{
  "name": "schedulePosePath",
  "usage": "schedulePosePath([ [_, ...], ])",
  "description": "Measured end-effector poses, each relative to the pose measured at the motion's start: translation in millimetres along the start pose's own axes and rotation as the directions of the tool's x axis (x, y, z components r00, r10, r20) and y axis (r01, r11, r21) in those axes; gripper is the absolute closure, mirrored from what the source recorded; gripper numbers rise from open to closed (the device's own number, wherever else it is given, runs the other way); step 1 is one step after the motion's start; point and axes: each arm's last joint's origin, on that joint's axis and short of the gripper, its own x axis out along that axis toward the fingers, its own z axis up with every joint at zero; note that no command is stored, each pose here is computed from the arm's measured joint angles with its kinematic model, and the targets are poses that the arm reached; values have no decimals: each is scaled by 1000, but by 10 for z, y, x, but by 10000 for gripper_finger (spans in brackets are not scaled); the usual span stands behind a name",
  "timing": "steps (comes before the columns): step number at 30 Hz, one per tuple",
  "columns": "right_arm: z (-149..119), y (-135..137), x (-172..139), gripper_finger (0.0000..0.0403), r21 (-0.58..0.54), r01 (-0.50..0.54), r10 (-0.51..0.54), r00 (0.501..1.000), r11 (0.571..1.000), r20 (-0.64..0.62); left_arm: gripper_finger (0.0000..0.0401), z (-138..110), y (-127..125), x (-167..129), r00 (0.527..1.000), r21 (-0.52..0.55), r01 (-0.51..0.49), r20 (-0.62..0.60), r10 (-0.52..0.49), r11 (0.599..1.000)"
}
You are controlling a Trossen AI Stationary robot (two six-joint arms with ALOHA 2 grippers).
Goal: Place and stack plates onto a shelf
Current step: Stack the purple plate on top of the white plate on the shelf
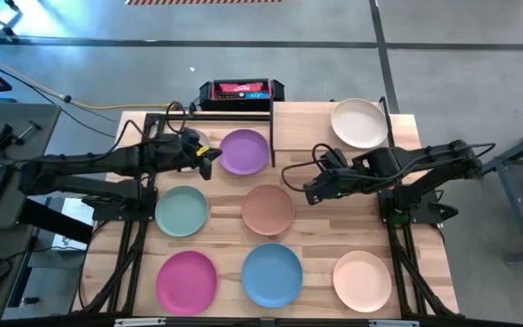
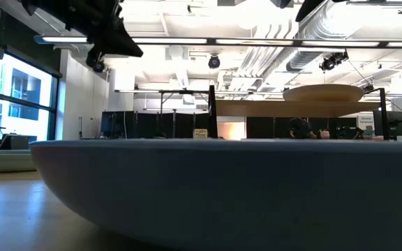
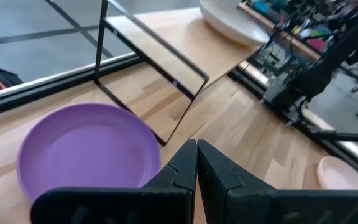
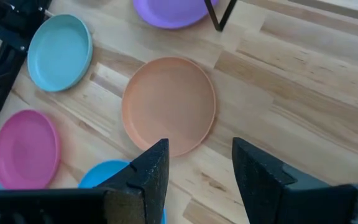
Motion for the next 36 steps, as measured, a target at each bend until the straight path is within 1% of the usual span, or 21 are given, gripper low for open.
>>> schedulePosePath([
  [6, 4, -1, 0, 250, 0, 3, -3, 1000, 1000, 10, 398, -47, 23, 149, 999, 40, -37, -37, 38, 999],
  [13, 7, -2, 0, 250, 0, 6, -6, 1000, 1000, 22, 398, -67, 48, 299, 994, 43, -106, -19, 107, 993],
  [17, 7, -2, 0, 250, -1, 7, -7, 1000, 1000, 22, 398, -96, 48, 380, 992, 47, -120, -25, 122, 992],
  [23, 11, -4, 0, 250, -4, 11, -11, 999, 1000, 37, 398, -109, 25, 504, 995, 89, -102, -10, 103, 991],
  [26, 12, -4, 0, 250, -21, 13, -12, 999, 1000, 39, 398, -96, 19, 514, 997, 70, -77, -7, 77, 995],
  [30, 12, -4, 0, 250, -27, 13, -12, 999, 1000, 39, 398, -63, 22, 480, 997, 53, -74, 10, 73, 996],
  [34, 14, -6, 1, 250, -61, 15, -13, 999, 998, 39, 398, 93, -43, 423, 997, 47, -57, 56, 54, 997],
  [36, 15, -6, 1, 250, -70, 16, -13, 999, 997, 39, 398, 215, -103, 383, 995, 83, -40, 95, 32, 996],
])
